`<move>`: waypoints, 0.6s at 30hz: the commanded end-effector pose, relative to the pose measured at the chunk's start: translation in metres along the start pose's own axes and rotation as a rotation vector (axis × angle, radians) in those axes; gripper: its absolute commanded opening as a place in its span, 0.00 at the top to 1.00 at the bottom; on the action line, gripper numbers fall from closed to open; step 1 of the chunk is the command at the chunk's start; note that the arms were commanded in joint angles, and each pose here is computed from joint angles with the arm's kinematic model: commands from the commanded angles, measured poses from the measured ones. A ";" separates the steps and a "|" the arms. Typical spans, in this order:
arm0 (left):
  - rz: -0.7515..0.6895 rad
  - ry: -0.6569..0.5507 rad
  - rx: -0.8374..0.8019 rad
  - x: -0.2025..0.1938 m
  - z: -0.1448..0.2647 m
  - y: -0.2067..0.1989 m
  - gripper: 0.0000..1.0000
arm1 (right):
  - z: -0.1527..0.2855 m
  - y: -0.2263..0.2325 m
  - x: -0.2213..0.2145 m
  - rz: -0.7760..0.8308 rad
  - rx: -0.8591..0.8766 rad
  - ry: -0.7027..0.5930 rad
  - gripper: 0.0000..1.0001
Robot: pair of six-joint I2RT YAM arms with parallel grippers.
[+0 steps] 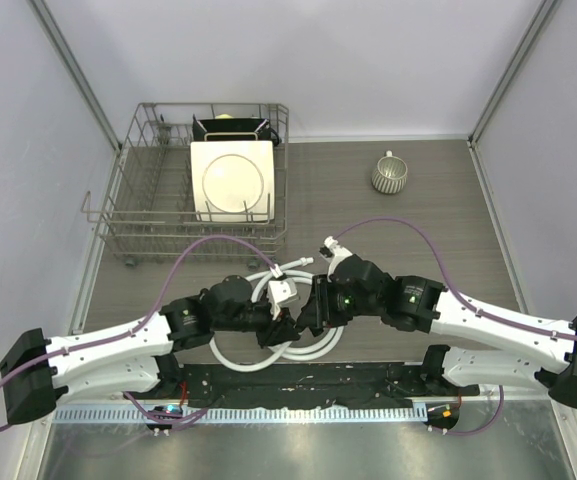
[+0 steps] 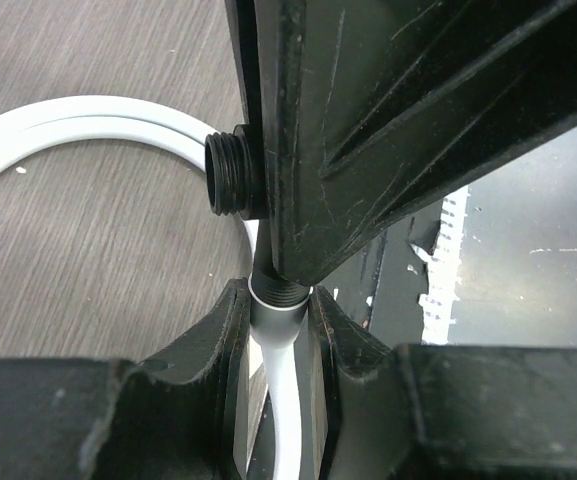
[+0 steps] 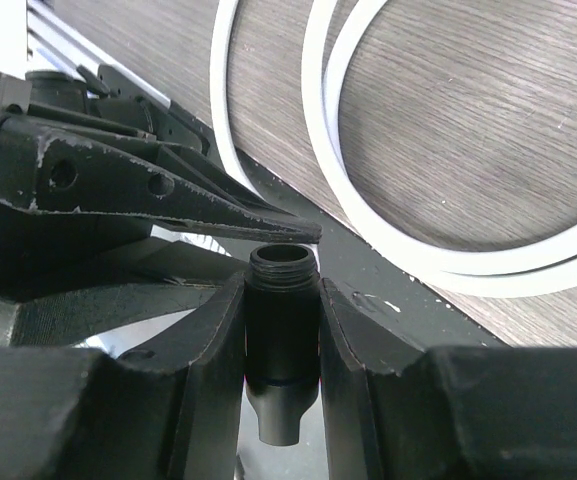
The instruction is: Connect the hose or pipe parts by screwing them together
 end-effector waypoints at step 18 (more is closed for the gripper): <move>-0.111 -0.129 0.490 0.058 -0.001 0.052 1.00 | -0.005 0.038 0.016 -0.293 0.139 -0.017 0.99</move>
Point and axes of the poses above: each gripper's point midway between its finger pads, its own z axis back along the fingers, its own y axis along the line the jaws close on, x = y × z, the point moved 5 cm from there along z, back along the fingers, and after that the axes turned 14 degrees about -z, right-handed, at the moved point
